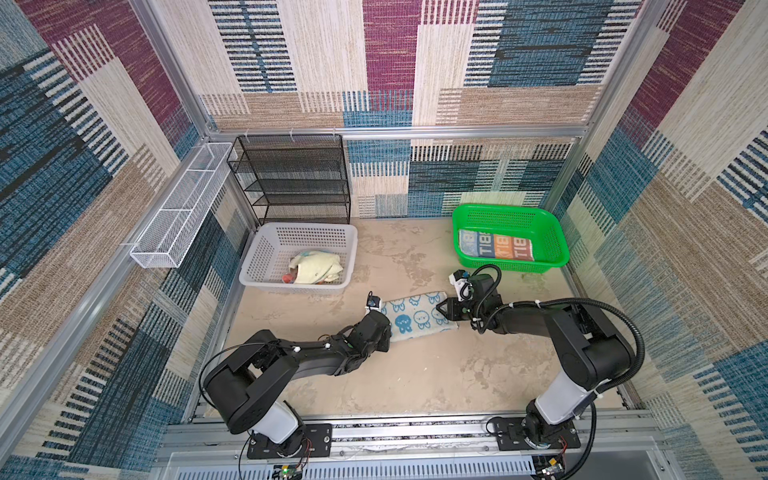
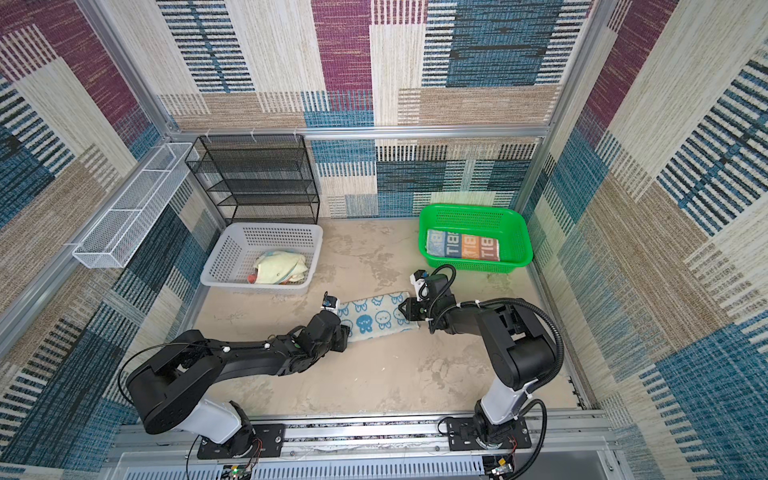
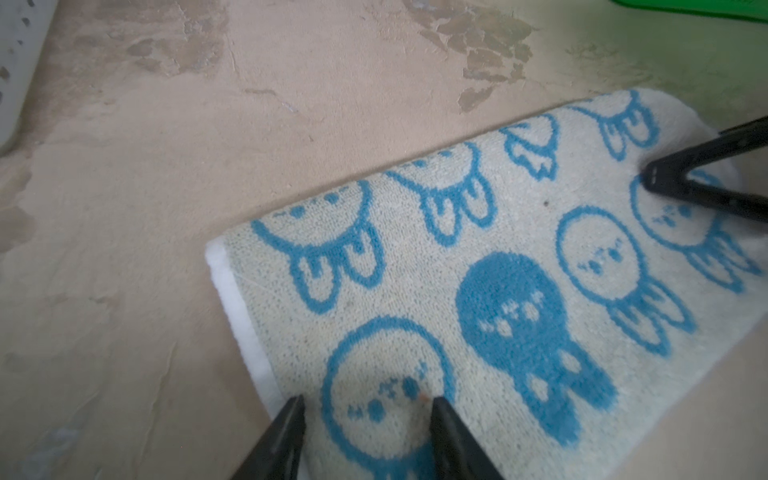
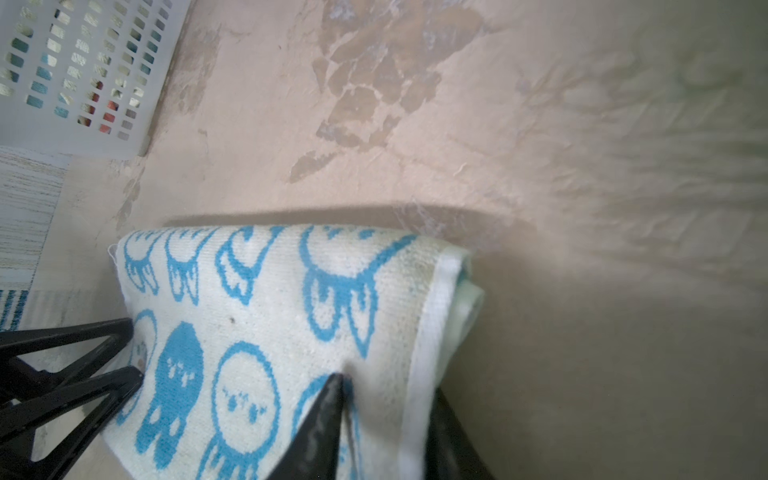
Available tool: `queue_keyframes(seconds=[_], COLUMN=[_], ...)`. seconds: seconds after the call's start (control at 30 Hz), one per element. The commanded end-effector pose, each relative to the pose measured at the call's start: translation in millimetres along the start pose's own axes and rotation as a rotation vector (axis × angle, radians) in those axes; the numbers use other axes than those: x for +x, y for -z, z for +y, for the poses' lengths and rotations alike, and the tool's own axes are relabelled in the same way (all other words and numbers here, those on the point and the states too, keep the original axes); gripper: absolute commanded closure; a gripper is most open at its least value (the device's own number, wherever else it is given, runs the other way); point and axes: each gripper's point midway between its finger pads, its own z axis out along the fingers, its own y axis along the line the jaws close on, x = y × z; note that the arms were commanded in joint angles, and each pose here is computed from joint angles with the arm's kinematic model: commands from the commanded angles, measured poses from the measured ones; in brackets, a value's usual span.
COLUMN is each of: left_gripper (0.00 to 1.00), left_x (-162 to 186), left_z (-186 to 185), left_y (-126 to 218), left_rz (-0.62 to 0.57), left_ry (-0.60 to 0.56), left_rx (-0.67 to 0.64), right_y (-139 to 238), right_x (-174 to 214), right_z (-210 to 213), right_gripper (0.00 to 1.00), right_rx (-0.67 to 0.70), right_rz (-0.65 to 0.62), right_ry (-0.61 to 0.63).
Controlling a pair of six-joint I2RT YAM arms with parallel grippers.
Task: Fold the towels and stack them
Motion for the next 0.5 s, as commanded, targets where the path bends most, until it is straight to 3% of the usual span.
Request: queue_keyframes(seconds=[0.0,0.1,0.27,0.47], left_gripper=[0.47,0.46,0.38,0.30], left_x=[4.2,2.1,-5.5,-24.4], left_z=[0.3,2.0,3.0,1.3], left_y=[-2.5,-1.0,7.0,26.0], left_rz=[0.015,0.010,-0.012,-0.065], left_ry=[0.033,0.041,0.049,0.056], left_rx=[0.015,0.015,0.017,0.035], right_y=[-8.1,-14.3,-14.9,0.2], right_x=[12.9,3.1,-35.0,-107.5], right_z=[5.1,16.0,35.1,47.8], right_gripper=[0.81,1.00,1.00,1.00], right_rx=[-0.038,-0.064,-0.053,0.049], right_rz=[0.062,0.054,0.003,-0.089], right_ry=[-0.024,0.003,0.079,0.188])
